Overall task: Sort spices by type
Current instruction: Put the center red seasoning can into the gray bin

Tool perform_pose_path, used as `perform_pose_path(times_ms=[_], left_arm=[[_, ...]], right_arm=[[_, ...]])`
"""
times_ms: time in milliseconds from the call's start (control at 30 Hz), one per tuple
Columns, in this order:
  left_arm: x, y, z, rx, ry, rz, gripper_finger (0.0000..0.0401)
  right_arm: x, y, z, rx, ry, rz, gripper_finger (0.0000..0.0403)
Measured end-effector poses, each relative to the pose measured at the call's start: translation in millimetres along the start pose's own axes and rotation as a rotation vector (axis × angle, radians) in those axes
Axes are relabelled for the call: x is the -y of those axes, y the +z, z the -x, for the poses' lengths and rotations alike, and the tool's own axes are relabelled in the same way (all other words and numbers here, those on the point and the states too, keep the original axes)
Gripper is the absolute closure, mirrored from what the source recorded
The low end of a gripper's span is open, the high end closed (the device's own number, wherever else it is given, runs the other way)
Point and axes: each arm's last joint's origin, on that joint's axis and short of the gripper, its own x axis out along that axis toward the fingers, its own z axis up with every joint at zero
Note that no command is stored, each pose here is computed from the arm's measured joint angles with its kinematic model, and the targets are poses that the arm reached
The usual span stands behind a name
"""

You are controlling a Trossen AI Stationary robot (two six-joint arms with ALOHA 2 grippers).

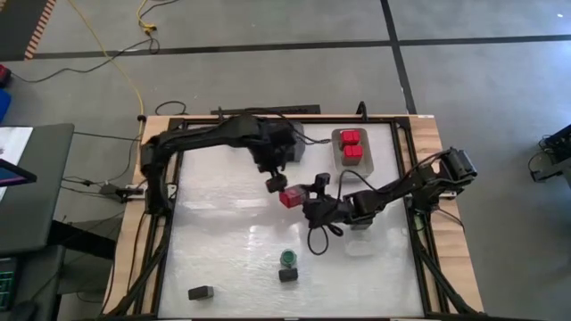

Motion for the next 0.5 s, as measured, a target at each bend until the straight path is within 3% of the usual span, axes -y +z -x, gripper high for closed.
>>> perform_pose_path(times_ms=[133, 267, 367, 500], left_arm=[[13, -10, 27, 0.091, 0.196, -0.114, 0.0033], [9, -14, 33, 0.181, 0.247, -0.24, 0.0033], [-15, -32, 19, 0.228, 0.233, -0.271, 0.0032], [-62, -77, -1, 0.31, 0.234, -0.19, 0.0032]], right_arm=[[2, -6, -2, -0.052, -0.001, -0.009, 0.0168], [7, -7, -6, -0.056, -0.031, -0.039, 0.0168], [12, -9, -11, -0.075, -0.058, -0.062, 0.0168], [18, -12, -15, -0.09, -0.077, -0.091, 0.0166]])
